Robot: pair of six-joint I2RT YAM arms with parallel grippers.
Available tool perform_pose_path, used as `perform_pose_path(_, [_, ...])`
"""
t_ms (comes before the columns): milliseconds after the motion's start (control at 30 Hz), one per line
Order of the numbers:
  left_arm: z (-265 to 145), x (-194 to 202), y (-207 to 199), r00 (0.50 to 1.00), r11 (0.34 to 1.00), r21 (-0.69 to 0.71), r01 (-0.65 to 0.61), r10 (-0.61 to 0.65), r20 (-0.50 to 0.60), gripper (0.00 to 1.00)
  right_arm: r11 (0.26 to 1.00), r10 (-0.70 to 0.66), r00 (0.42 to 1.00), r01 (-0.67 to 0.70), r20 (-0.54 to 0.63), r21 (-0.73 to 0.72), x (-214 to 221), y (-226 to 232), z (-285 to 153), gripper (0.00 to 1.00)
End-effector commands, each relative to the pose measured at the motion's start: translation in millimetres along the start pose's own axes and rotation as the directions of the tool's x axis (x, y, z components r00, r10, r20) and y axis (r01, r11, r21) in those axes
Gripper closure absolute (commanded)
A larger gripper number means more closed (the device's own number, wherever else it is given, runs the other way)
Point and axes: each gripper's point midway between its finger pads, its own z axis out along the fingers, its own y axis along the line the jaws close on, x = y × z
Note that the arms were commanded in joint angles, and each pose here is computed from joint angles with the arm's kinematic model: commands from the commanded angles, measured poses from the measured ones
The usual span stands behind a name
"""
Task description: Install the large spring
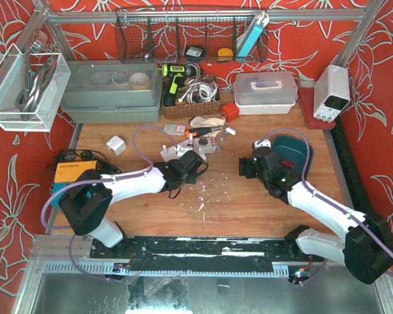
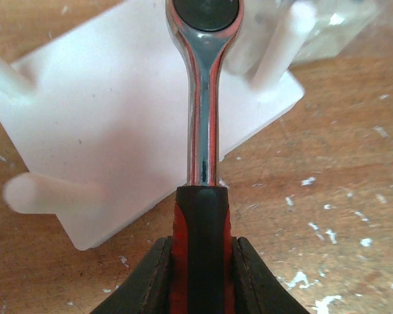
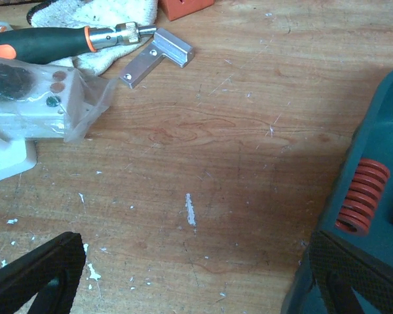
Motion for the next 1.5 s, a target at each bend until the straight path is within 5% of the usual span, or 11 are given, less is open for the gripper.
perform_pose_path(0, [-30, -33, -5, 0.993, 0.998, 0.056, 0.023, -0.029, 0.112, 1.00, 0.999, 0.000, 1.000, 0.000, 0.007, 0.034, 1, -6, 0, 0.06])
perform_pose_path(200, [-64, -70, 8, 0.965, 0.998, 0.048, 0.039, -0.051, 0.256, 1.00, 0.999, 0.000, 1.000, 0.000, 0.012, 0.040, 0, -7, -1, 0.06])
perform_pose_path(433, [-59, -100, 89, 0.935, 0.976, -0.078, 0.205, -0.172, 0.309, 1.00, 0.999, -0.003, 1.000, 0.002, 0.019, 0.043, -1, -8, -3, 0.06])
perform_pose_path(600, [-34, -86, 158, 0.918, 0.924, -0.178, 0.339, -0.283, 0.279, 1.00, 0.999, -0.001, 1.000, 0.000, 0.020, 0.038, -2, -7, -4, 0.06])
perform_pose_path(900, [22, -38, 191, 0.927, 0.901, -0.217, 0.375, -0.358, 0.114, 0.99, 0.999, -0.003, 1.000, 0.003, 0.019, 0.032, -2, -6, -4, 0.06])
perform_pose_path(1133, [42, -15, 202, 0.931, 0.891, -0.280, 0.358, -0.364, 0.031, 0.88, 1.000, -0.002, 1.000, 0.001, 0.021, 0.030, -2, -6, -5, 0.06])
perform_pose_path(1467, [29, -21, 204, 0.919, 0.879, -0.275, 0.390, -0.390, 0.059, 0.49, 1.000, -0.007, 1.000, 0.007, 0.010, 0.023, 0, -4, -2, 0.06])
